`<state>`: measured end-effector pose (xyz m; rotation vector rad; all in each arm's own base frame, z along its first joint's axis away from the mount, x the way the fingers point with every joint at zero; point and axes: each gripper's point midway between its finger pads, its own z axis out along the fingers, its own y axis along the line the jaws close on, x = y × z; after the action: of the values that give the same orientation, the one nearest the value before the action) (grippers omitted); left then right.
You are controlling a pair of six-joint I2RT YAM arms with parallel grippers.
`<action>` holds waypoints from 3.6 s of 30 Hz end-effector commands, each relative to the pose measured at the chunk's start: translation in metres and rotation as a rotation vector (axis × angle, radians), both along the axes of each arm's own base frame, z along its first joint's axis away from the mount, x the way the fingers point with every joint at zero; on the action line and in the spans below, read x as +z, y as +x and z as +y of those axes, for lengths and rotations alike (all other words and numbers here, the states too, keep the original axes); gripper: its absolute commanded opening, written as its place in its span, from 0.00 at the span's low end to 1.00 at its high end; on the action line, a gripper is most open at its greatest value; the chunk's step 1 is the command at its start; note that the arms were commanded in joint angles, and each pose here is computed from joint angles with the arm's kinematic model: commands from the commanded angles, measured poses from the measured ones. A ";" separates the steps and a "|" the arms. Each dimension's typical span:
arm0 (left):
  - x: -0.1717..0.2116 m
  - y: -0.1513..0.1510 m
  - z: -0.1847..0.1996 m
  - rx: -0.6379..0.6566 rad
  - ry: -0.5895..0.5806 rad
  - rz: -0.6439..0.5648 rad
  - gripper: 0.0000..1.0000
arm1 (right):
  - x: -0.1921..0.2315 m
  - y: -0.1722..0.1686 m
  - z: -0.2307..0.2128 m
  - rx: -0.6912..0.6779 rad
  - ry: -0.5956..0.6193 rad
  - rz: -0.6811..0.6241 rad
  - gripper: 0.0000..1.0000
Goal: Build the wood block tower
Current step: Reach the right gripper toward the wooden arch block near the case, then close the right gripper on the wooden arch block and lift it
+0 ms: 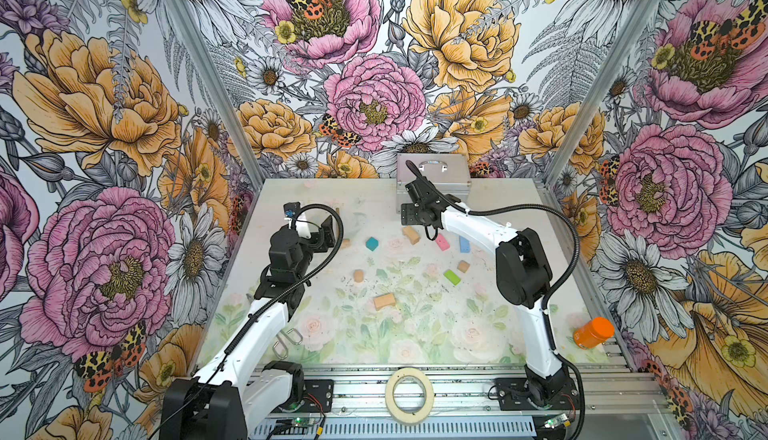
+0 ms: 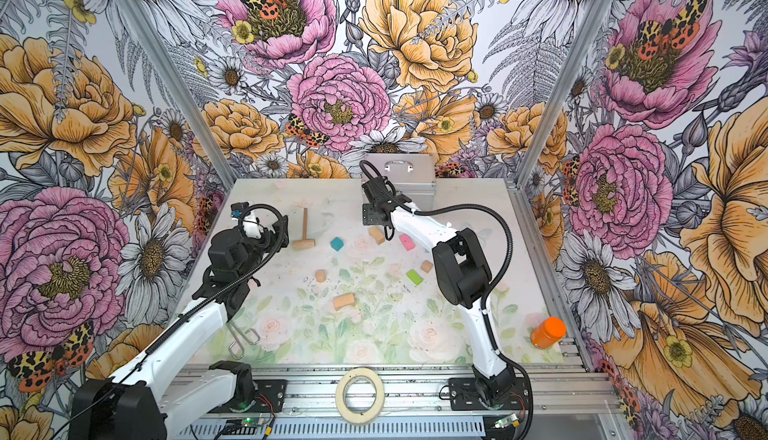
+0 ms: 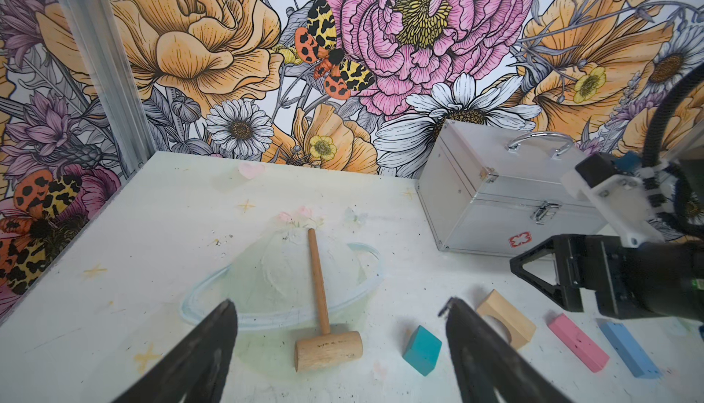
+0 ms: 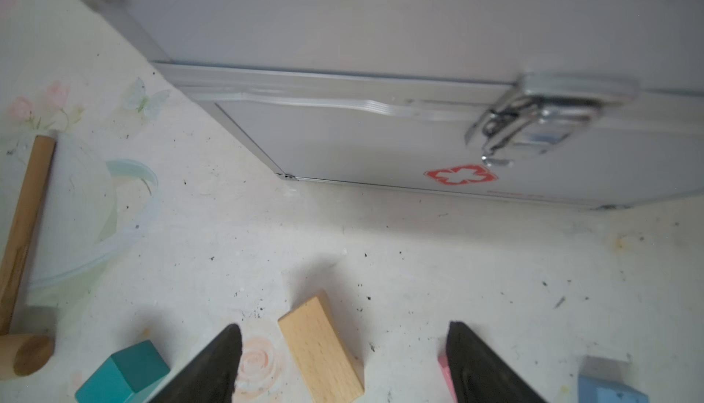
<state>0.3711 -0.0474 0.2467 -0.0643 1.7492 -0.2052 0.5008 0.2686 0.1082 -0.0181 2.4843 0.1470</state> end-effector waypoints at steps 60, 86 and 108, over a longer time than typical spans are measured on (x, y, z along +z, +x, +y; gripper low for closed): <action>0.006 0.006 0.011 0.005 0.001 0.021 0.90 | -0.082 -0.019 0.009 -0.539 0.148 0.220 0.86; 0.007 0.004 0.007 -0.014 -0.001 0.019 0.91 | -0.097 -0.047 0.000 -0.348 0.031 0.315 0.48; 0.013 0.003 -0.014 -0.079 -0.039 0.027 0.88 | -0.066 -0.091 0.014 0.260 -0.101 0.351 0.25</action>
<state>0.3725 -0.0521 0.2485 -0.0421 1.7883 -0.2490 0.4243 0.2755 0.0275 -0.2458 2.8330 0.0860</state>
